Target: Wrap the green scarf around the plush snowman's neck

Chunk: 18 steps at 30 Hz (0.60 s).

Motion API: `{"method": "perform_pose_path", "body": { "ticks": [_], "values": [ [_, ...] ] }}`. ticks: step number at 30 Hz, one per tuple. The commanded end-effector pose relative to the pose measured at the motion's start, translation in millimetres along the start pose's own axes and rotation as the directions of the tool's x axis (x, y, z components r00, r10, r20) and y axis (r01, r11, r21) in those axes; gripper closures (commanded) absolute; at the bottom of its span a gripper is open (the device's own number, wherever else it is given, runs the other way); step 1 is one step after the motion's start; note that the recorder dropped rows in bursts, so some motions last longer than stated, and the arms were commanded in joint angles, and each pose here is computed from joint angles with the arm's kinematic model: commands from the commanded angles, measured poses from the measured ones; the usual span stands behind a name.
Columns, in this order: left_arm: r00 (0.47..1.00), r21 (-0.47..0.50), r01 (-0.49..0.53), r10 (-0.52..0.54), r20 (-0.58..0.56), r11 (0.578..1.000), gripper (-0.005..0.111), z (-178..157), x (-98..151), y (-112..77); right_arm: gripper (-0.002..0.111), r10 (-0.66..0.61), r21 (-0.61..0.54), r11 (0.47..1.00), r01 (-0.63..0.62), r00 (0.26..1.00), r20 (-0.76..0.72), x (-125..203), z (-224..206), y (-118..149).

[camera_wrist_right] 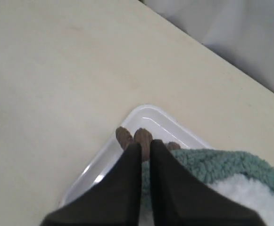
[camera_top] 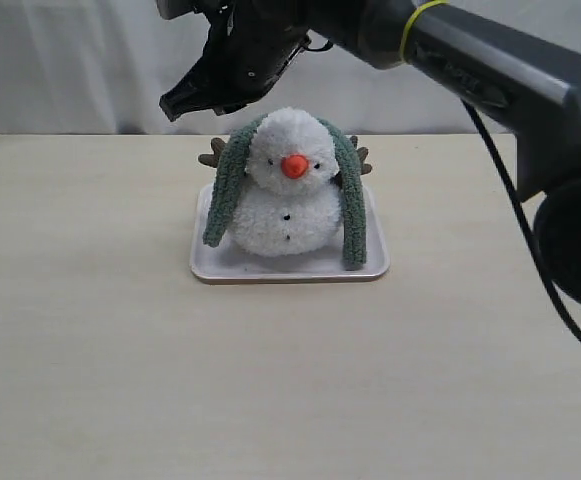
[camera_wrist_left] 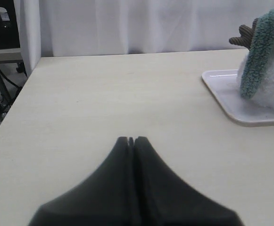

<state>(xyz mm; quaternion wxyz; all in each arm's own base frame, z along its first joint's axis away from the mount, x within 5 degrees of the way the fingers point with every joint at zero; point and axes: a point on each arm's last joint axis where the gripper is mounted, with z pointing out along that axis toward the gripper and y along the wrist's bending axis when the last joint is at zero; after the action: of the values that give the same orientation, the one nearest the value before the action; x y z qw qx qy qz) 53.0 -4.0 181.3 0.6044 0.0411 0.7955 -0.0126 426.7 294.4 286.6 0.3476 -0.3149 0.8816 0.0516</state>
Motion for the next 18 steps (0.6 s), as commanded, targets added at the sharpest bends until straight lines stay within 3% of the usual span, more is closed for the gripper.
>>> {"method": "perform_pose_path", "body": {
  "ticks": [1,6,18],
  "values": [
    [1.000,0.001,0.003,-0.003,0.018,1.000,0.107,0.0,-1.2,0.0,0.104,0.002,0.029,1.000,-0.002,1.000,0.013,3.6,25.4,-2.2],
    [1.000,0.001,0.003,-0.003,0.021,1.000,0.107,0.0,-1.4,0.0,0.104,0.008,0.096,0.995,-0.004,0.999,-0.041,16.0,48.1,-5.6],
    [1.000,0.001,0.003,-0.003,0.021,1.000,0.107,0.0,-1.4,0.0,0.104,-0.004,0.104,0.994,0.022,0.985,-0.175,29.1,50.0,-5.2]
  ]
}}
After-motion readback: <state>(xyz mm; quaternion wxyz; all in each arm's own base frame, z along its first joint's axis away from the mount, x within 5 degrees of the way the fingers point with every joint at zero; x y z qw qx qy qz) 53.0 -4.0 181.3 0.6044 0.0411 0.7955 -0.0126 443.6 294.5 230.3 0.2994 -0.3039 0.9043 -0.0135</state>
